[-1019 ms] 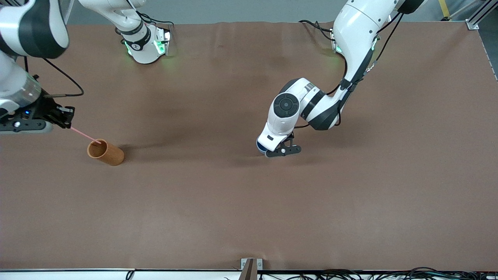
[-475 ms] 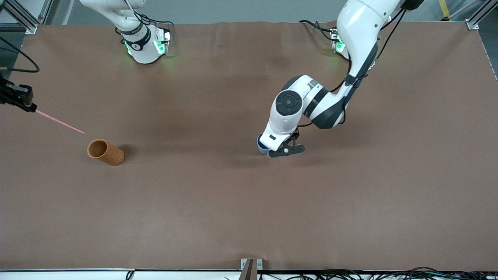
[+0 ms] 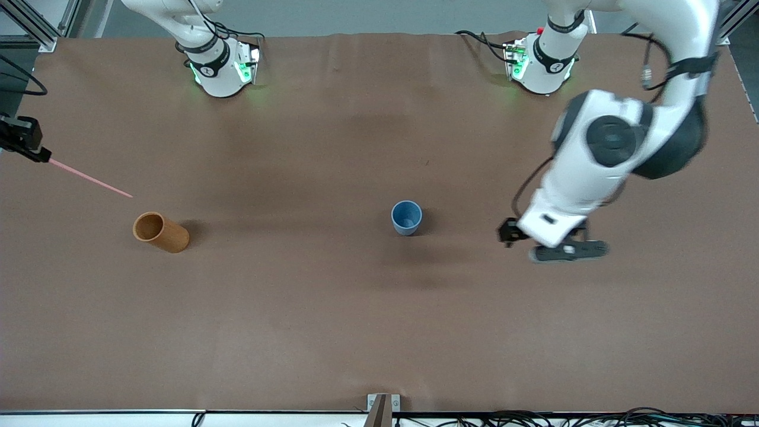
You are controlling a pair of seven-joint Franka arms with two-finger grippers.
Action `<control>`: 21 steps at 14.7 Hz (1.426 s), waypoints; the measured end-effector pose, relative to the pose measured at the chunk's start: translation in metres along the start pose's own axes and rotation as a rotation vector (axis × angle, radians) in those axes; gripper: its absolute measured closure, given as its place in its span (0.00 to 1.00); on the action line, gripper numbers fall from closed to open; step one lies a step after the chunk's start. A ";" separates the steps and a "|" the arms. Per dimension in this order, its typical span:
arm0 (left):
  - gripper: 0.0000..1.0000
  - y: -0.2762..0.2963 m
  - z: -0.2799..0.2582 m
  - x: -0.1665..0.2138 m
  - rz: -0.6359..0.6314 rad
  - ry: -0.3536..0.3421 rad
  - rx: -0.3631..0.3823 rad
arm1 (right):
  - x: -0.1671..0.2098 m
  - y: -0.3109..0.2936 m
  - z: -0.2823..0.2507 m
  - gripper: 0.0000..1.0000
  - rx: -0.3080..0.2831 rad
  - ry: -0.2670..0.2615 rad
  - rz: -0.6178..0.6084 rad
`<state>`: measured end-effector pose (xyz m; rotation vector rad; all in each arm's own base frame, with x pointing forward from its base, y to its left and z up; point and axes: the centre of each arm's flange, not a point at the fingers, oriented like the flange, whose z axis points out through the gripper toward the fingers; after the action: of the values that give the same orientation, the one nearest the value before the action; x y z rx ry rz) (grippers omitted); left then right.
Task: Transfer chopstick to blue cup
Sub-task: 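Carry the chopstick over the blue cup while the left gripper withdraws, then lower the pink chopstick into the blue cup with the right gripper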
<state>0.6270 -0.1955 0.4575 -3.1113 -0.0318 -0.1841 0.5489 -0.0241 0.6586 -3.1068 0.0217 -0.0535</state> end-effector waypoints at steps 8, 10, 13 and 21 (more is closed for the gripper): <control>0.00 -0.081 -0.130 -0.007 0.189 -0.079 -0.032 | -0.011 -0.215 0.021 0.91 0.031 0.027 0.145; 0.00 -0.084 -0.159 -0.023 0.200 -0.086 -0.029 | -0.018 -0.276 0.037 0.91 0.052 0.044 0.198; 0.00 -0.093 -0.190 -0.044 0.183 -0.105 -0.050 | -0.036 -0.371 0.062 0.91 0.095 0.064 0.257; 0.00 -0.107 -0.188 -0.046 0.166 -0.118 -0.056 | -0.061 -0.522 0.140 0.91 0.151 0.075 0.279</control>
<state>0.5566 -0.0946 0.6411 -3.1554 0.2319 0.0023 0.4996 0.5029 0.5343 -2.9176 0.4309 -0.1548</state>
